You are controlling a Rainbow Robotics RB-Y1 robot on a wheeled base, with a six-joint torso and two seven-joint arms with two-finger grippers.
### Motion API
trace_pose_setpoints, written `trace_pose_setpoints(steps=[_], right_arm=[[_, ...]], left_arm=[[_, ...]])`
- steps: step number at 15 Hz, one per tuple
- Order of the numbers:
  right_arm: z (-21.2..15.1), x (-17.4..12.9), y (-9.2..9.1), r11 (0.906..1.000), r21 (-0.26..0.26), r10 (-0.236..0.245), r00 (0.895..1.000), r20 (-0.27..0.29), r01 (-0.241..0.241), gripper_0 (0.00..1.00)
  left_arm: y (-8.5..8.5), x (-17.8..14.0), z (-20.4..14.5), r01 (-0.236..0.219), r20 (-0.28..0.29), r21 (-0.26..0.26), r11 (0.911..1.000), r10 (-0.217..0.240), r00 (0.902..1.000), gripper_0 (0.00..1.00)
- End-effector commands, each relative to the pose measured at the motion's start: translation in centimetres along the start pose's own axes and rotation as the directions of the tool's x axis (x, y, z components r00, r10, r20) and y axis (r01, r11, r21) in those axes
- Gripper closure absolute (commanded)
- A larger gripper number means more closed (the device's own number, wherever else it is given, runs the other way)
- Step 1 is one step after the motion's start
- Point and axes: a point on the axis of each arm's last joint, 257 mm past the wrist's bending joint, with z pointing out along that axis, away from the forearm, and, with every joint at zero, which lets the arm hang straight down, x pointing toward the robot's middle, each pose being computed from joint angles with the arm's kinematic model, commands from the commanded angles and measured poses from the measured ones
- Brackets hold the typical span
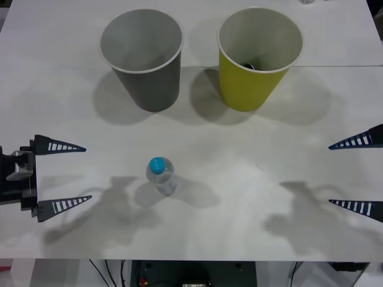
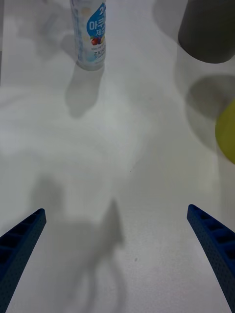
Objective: Put the can into the green bin and the plastic bottle into the gray bin
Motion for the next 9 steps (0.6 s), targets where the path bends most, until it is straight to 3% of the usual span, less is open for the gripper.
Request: trace_pose_setpoints(steps=[1, 9], right_arm=[[0.0, 0.0, 0.0, 1.0000, 0.000, 0.000, 1.000, 0.000, 0.000, 0.00], [0.0, 0.0, 0.0, 1.0000, 0.000, 0.000, 1.000, 0.000, 0.000, 0.00]], left_arm=[[0.1, 1.0, 1.5, 0.002, 0.063, -0.014, 0.9999, -0.001, 0.9980, 0.00], [-0.6, 1.6, 6.5, 0.008, 0.217, -0.053, 0.9986, 0.003, 0.9761, 0.00]])
